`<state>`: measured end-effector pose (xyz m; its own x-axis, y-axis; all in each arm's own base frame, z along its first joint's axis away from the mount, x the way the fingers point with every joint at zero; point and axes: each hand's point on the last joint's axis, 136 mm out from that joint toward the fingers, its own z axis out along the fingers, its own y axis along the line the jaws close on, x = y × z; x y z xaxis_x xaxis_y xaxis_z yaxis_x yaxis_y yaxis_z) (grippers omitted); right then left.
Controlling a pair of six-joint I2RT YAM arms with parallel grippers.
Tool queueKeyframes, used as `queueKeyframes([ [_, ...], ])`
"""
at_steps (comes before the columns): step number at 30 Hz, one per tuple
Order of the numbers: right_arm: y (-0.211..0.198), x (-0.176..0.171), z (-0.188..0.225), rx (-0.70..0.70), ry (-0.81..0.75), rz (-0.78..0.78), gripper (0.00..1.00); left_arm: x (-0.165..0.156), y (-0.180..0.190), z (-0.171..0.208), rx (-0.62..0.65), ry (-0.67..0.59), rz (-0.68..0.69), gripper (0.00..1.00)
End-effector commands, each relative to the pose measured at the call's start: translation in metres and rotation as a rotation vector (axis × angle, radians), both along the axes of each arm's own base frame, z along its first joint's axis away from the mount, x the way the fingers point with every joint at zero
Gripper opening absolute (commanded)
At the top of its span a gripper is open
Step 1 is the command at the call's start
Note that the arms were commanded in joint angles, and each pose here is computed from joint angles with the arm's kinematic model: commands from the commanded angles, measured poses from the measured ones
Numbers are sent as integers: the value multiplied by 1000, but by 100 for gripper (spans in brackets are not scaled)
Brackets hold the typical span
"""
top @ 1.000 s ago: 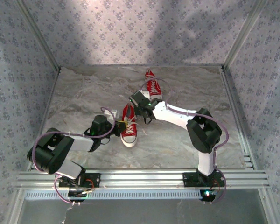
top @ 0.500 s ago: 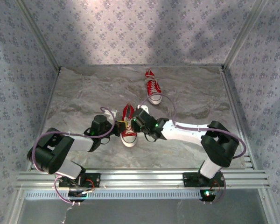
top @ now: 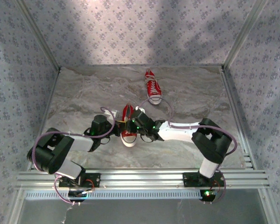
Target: Tie the shoes
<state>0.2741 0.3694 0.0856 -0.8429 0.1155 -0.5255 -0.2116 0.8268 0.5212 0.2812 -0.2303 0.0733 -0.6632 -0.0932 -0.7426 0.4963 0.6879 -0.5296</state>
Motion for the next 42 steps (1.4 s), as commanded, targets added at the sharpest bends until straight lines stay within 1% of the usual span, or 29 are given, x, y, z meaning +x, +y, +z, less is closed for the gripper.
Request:
queueKeyframes([
  [1, 5, 7, 4, 24, 3, -22, 32, -3, -3, 2, -18, -13, -24, 0],
  [6, 10, 8, 10, 48, -12, 0, 32, -2, -3, 2, -19, -14, -24, 0],
  [11, 12, 8, 8, 49, -5, 4, 32, -3, -3, 3, -20, -15, -28, 0],
  [16, 15, 9, 6, 53, 0, 10, 30, -3, -4, 3, -22, -13, -28, 0],
  [26, 12, 11, 7, 44, -11, 0, 11, -3, -3, 3, -23, -16, -27, 0],
  [31, 3, 9, 7, 16, -18, -11, 0, -2, -2, 3, -19, -15, -19, 0],
  [42, -33, -3, -5, -128, -4, 53, 0, -1, 2, 4, -16, -16, -5, 0],
])
